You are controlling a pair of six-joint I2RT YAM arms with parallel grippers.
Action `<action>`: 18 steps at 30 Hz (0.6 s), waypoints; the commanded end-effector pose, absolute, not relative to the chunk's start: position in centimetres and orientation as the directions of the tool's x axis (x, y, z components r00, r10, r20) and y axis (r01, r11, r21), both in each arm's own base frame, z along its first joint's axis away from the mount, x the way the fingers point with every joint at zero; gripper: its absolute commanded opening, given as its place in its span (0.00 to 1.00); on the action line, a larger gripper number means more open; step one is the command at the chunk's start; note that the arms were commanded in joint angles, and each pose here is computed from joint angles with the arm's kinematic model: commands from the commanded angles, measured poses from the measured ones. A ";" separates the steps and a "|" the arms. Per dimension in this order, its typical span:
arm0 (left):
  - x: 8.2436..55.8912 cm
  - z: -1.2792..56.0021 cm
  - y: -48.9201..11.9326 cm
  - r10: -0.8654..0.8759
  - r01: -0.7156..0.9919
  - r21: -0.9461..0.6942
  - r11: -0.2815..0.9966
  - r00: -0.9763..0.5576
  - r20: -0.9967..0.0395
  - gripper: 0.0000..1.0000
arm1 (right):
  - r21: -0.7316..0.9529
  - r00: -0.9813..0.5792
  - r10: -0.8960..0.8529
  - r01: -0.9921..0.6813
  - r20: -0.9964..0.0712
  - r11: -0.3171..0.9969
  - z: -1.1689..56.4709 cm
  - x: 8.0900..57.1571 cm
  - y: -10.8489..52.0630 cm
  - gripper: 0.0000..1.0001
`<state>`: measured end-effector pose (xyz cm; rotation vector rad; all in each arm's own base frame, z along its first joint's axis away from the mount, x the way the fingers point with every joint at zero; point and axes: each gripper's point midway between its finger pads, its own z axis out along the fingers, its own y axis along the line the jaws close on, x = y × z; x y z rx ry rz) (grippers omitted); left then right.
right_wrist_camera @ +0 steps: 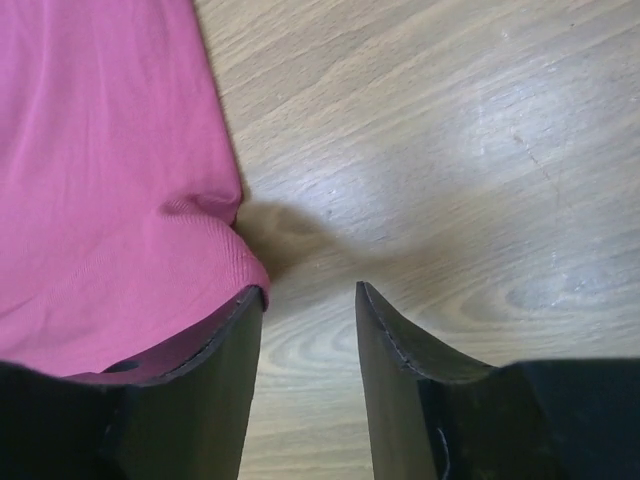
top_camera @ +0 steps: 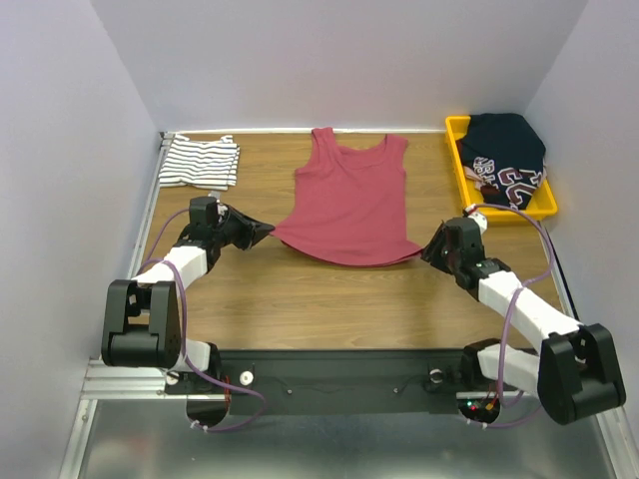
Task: Fold and stack the tank tops
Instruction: Flatten the tank top out
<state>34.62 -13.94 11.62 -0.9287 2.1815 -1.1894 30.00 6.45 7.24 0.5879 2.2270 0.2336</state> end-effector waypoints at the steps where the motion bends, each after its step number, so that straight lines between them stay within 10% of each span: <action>1: 34.7 12.8 -14.1 -0.731 -0.273 -0.871 0.409 -0.669 -0.134 0.00 | 0.400 -0.550 0.512 0.320 -0.659 0.859 8.6 30.4 7.1 0.49; 18: 34.1 12.7 -14.1 -0.729 -0.270 -0.869 0.415 -0.670 -0.140 0.00 | 0.445 -0.664 0.540 0.330 -0.517 0.832 3.8 29.0 9.5 0.38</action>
